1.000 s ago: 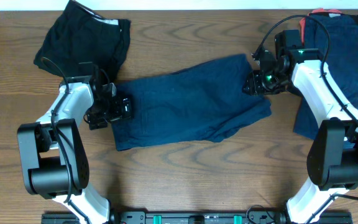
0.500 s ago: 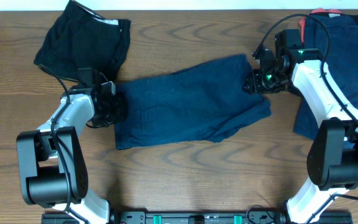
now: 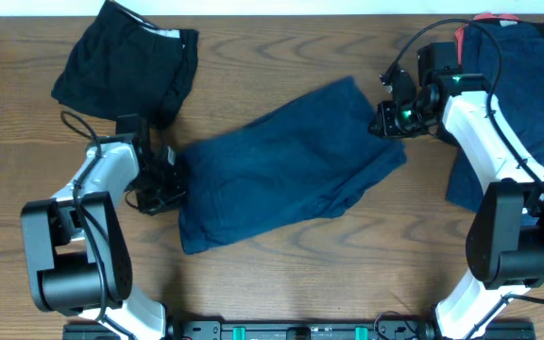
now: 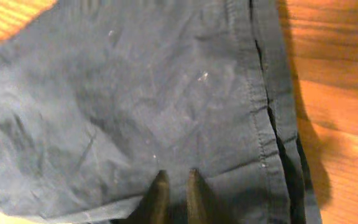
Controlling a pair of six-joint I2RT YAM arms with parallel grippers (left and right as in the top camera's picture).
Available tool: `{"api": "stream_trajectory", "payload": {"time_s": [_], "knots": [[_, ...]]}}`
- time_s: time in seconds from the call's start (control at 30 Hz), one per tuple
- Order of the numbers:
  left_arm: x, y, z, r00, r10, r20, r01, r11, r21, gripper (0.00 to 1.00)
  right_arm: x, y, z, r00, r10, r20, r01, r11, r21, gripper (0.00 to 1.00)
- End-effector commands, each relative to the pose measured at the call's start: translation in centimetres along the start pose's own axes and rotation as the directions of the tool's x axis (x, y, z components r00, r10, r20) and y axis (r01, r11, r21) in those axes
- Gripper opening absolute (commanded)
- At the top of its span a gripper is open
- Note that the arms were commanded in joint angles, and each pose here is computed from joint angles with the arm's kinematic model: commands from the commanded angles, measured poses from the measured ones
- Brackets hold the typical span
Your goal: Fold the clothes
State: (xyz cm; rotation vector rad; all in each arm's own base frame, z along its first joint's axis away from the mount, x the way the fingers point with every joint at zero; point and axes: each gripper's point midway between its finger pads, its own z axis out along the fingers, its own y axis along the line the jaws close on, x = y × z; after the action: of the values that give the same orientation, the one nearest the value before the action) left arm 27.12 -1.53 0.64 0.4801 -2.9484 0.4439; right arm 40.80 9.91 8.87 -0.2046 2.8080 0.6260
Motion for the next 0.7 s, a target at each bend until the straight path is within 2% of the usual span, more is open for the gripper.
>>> {"api": "stream_trajectory", "payload": {"time_s": [0.0,0.2,0.37,0.5,0.67], "knots": [[-1.2,0.0,-2.8,0.999,-0.003,0.039,0.004,0.999,-0.038,0.06,-0.4,1.6,0.3,1.0,-0.017,0.004,0.017,1.0,-0.018,0.02],[-1.1,-0.8,-6.1,0.998,0.006,0.063,-0.003,0.999,-0.047,0.06,0.1,1.9,2.1,0.998,-0.056,0.007,0.056,0.998,0.02,0.01],[-1.0,-1.5,-9.3,0.994,0.019,0.103,-0.013,0.998,-0.054,0.06,1.1,1.2,3.9,1.0,-0.023,0.013,0.022,1.0,0.019,0.01],[-1.1,-1.5,-12.7,0.985,0.035,0.168,-0.018,0.995,-0.103,0.06,2.7,0.6,5.1,1.0,-0.007,-0.025,0.008,1.0,0.02,0.01],[-1.6,-2.5,-15.7,0.966,0.046,0.256,-0.025,0.996,-0.086,0.06,4.7,0.4,6.1,0.998,0.001,-0.069,0.0,1.0,0.021,0.01]]}}
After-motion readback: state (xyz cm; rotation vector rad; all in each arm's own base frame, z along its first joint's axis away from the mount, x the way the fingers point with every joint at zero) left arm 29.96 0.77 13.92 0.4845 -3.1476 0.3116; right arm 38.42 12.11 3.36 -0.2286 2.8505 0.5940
